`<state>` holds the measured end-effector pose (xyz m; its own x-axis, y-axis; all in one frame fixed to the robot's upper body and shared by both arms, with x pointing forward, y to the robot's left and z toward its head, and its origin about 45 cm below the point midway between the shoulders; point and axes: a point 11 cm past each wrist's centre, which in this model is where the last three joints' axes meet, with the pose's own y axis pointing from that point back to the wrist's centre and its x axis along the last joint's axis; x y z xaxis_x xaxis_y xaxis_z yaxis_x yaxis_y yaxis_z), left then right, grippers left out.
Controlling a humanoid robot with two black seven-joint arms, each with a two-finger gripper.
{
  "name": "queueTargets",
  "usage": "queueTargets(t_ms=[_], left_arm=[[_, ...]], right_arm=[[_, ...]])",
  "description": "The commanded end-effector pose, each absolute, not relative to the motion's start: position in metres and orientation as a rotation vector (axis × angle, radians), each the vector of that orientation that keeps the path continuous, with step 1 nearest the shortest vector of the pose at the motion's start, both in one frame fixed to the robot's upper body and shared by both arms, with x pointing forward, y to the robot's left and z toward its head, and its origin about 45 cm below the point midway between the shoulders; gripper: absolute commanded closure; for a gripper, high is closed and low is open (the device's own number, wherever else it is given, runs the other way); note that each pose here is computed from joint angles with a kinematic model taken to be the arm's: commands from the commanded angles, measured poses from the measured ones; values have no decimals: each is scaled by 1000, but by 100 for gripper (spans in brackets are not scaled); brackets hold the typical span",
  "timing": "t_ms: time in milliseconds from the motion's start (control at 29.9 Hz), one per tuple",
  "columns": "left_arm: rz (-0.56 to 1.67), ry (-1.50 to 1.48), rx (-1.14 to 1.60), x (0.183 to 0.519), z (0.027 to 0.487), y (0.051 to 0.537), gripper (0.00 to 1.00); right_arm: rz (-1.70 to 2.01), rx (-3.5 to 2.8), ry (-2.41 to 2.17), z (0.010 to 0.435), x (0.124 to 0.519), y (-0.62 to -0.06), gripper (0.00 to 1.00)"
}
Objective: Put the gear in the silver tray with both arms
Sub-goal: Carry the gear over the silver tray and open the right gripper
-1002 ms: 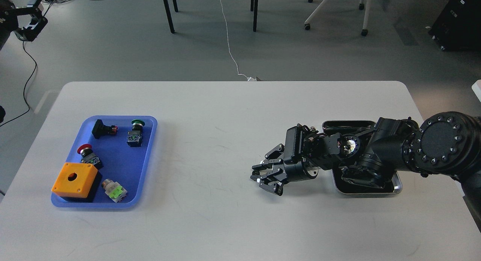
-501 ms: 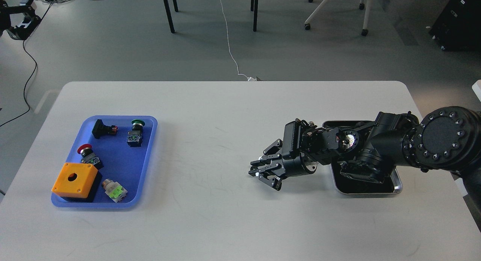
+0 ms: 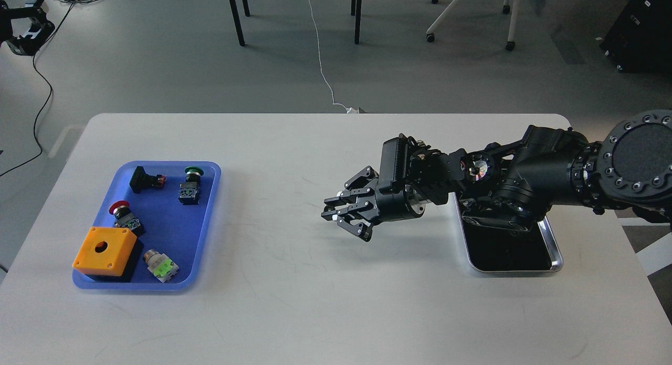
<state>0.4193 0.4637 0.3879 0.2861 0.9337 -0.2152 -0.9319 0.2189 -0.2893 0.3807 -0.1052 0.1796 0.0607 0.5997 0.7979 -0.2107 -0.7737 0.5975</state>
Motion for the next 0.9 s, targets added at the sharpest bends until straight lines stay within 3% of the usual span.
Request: queueTargets(t_ms=[0,267,501,868], left_arm=[[1288,-5,-397,419,388,463,2],[1283,0,-399,419,386,462,2],[1277,7,-401,420,384,459,2],[1271,30,-401,423,375,452,2]], right_arm=[[1730,1702,305,192,399,-148,82],[1579,1616,113,209,416,-254,82],[1402,1566,89,187,393,-338,82],[1287,1533,86,146,371,-384,82]])
